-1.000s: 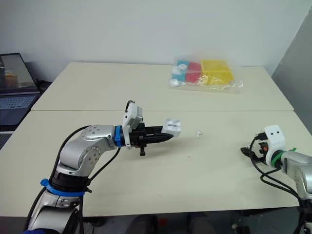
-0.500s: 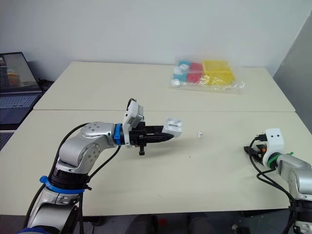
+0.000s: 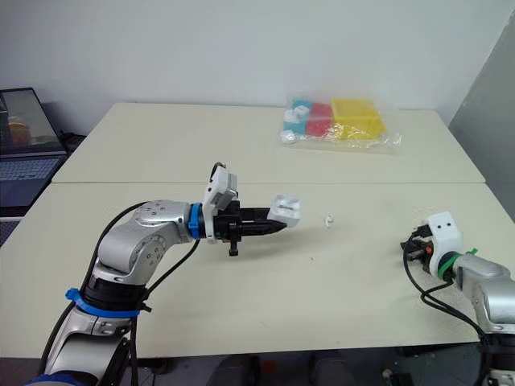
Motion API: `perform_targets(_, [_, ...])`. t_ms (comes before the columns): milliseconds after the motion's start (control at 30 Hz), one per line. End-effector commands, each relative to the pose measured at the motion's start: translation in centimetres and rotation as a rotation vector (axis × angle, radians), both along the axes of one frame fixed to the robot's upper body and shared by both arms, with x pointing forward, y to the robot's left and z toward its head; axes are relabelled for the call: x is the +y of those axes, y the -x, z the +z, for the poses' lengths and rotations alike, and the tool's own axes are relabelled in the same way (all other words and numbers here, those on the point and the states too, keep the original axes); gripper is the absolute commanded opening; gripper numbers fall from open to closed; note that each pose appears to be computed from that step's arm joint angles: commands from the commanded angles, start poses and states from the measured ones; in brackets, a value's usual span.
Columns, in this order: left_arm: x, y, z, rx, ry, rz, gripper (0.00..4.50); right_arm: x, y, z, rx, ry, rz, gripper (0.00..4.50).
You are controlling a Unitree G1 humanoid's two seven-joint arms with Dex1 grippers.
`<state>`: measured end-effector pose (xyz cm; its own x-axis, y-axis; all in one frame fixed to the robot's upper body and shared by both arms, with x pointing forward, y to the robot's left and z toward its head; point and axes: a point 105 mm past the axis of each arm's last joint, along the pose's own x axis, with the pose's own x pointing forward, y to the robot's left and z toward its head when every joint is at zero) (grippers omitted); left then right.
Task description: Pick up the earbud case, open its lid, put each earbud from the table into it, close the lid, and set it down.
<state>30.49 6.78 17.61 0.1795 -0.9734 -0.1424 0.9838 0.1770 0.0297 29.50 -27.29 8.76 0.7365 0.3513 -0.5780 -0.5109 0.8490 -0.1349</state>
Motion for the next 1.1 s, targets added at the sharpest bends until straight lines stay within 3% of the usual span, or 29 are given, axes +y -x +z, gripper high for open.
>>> perform_targets(33, [-0.2, 0.3, 0.6, -0.028, 0.018, -0.020, 0.74, 1.7, 2.8, 2.1, 0.101, 0.160, 0.375, 0.41])
perform_targets(233, [-0.7, 0.7, 0.6, -0.034, 0.036, -0.017, 0.74, -1.3, 4.8, 2.4, 0.296, 0.411, 0.567, 0.41])
perform_targets(400, [-0.2, 1.2, 0.2, -0.025, 0.030, 0.002, 0.74, -5.7, 5.4, 1.8, 0.363, 0.619, 0.616, 0.41])
perform_targets(800, [-0.6, 2.1, -0.2, 0.007, 0.037, 0.001, 0.74, -9.1, 6.3, 0.8, 0.408, 0.751, 0.692, 0.41])
perform_targets(1100, [-0.9, 2.5, -0.4, 0.019, 0.034, -0.013, 0.74, -9.7, 6.8, 0.9, 0.426, 0.749, 0.692, 0.41])
